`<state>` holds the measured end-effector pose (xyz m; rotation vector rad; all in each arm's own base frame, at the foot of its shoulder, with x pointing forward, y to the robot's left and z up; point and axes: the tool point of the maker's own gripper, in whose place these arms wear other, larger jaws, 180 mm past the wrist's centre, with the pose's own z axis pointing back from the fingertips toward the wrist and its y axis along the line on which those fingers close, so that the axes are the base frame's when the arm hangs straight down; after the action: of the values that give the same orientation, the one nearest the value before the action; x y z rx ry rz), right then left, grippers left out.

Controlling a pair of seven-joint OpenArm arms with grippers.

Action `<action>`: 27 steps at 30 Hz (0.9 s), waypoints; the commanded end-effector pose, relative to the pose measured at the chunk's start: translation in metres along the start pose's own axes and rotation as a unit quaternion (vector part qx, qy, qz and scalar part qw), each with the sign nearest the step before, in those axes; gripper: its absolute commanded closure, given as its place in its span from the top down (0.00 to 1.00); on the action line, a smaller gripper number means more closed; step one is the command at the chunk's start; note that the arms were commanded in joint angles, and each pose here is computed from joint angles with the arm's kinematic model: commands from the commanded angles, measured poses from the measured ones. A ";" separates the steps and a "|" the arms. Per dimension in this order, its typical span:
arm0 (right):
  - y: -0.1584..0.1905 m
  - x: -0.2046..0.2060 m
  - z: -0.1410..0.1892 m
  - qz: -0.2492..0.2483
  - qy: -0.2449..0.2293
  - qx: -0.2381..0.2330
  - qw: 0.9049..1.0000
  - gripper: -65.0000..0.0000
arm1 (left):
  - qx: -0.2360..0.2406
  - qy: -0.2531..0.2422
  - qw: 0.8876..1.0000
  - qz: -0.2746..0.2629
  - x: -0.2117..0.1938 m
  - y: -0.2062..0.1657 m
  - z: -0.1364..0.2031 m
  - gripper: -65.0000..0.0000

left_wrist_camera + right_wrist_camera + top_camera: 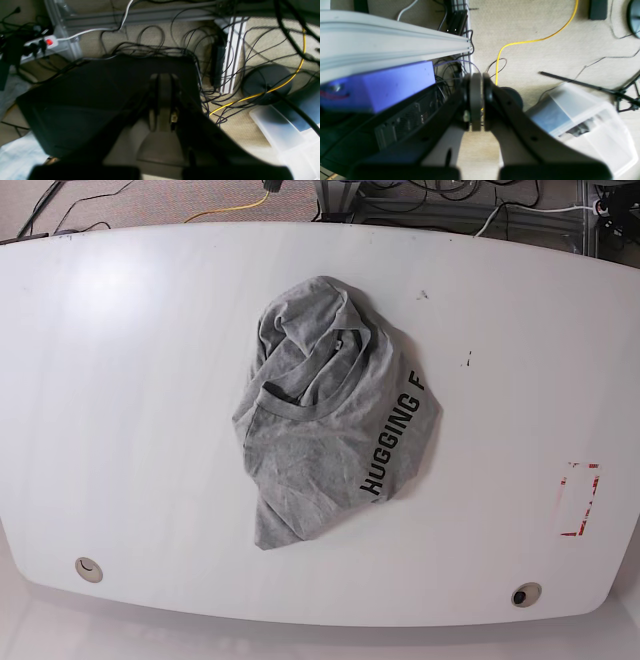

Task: Layout the t-shirt on the table in an organized manner, then fold the t-shirt properly

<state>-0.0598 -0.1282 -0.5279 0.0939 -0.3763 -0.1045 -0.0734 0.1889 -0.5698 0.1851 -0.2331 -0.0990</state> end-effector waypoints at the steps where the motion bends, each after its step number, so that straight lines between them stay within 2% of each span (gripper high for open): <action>1: 0.000 -0.001 0.014 -0.001 -0.008 0.000 1.000 0.01 | 0.002 -0.006 1.000 -0.002 -0.005 0.000 0.016 0.00; 7: -0.001 0.003 0.035 0.007 -0.016 -0.003 1.000 0.01 | -0.006 -0.028 1.000 -0.005 0.001 0.002 0.043 0.00; 11: -0.001 0.007 0.049 0.012 -0.023 -0.005 1.000 0.01 | 0.003 -0.054 0.998 0.023 0.011 0.013 0.064 0.00; 19: 0.010 0.016 0.077 -0.033 -0.044 0.023 0.998 0.01 | -0.002 -0.092 0.995 0.027 0.030 0.017 0.102 0.00; 27: 0.015 0.035 0.101 -0.028 -0.068 0.029 0.997 0.01 | 0.013 -0.138 0.990 0.012 0.063 0.030 0.129 0.00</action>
<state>-0.0639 -0.1252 -0.4318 0.1508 -0.4918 -0.1515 -0.0451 0.1852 -0.4407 0.1775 -0.4826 -0.0874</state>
